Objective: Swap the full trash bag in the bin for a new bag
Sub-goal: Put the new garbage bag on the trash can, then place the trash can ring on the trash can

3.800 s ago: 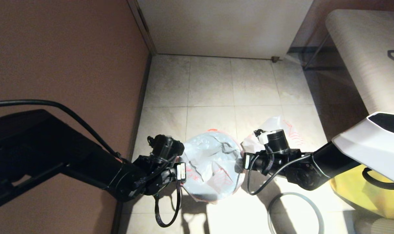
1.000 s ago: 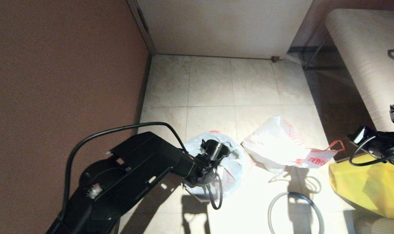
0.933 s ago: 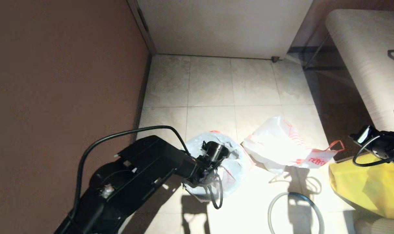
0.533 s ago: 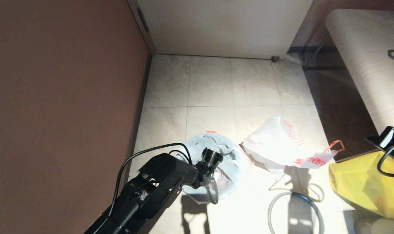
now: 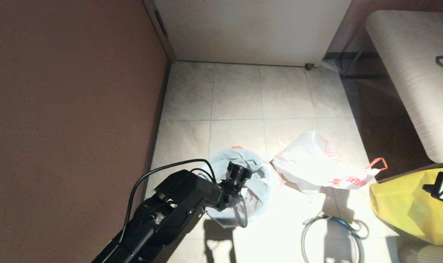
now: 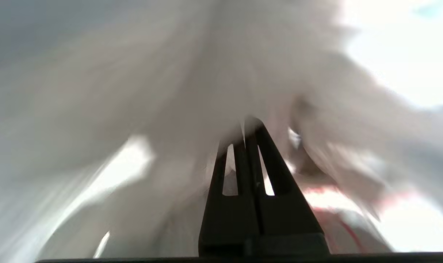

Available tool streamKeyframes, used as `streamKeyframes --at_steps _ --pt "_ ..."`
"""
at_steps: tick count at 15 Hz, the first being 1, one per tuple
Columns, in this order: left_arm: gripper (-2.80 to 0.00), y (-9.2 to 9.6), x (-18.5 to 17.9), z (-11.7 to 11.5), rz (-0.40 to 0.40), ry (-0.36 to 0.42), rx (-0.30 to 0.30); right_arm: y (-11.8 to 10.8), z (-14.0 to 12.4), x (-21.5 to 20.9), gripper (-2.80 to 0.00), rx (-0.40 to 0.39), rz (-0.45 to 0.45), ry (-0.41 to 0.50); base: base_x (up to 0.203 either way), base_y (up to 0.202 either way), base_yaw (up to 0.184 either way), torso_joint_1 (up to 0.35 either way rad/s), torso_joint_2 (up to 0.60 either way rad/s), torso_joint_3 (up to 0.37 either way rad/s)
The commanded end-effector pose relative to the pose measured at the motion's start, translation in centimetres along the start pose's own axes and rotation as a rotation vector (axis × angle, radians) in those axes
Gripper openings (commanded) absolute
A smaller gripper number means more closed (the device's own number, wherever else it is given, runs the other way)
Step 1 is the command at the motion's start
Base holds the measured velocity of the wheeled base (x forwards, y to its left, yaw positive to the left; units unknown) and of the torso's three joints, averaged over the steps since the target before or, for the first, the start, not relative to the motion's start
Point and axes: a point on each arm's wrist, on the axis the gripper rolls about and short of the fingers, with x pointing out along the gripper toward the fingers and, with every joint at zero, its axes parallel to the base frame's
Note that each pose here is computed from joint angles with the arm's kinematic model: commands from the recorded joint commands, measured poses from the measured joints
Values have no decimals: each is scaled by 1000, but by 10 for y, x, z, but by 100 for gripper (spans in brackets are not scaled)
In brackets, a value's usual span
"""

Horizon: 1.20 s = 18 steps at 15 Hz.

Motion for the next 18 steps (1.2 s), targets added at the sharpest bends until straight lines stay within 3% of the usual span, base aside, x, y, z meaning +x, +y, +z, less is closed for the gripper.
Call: streamKeyframes --at_steps 1,4,6,9,12,15,18 --pt "-280 -2 -52 47 -21 -87 -39 -2 -3 10 -280 -3 -16 40 0 0 0 0 0 0" --pt "-280 1 -128 87 -51 -164 -82 -9 -9 26 -280 -52 -51 109 0 0 0 0 0 0" --pt "-280 12 -168 78 -56 -114 -68 -23 -22 68 -280 -80 -129 264 0 0 0 0 0 0" --pt "-280 35 -210 68 -58 -62 -189 -49 -56 140 -280 -171 -262 470 0 0 0 0 0 0" --pt "-280 53 -259 90 -120 -151 -253 -61 -87 210 -280 -365 -261 449 0 0 0 0 0 0" --pt "-280 68 -303 110 -249 -238 -263 -58 -88 273 -280 -539 -231 385 0 0 0 0 0 0" --pt "-280 88 -317 134 -258 -331 -237 -44 -91 292 -280 -646 -192 481 0 0 0 0 0 0"
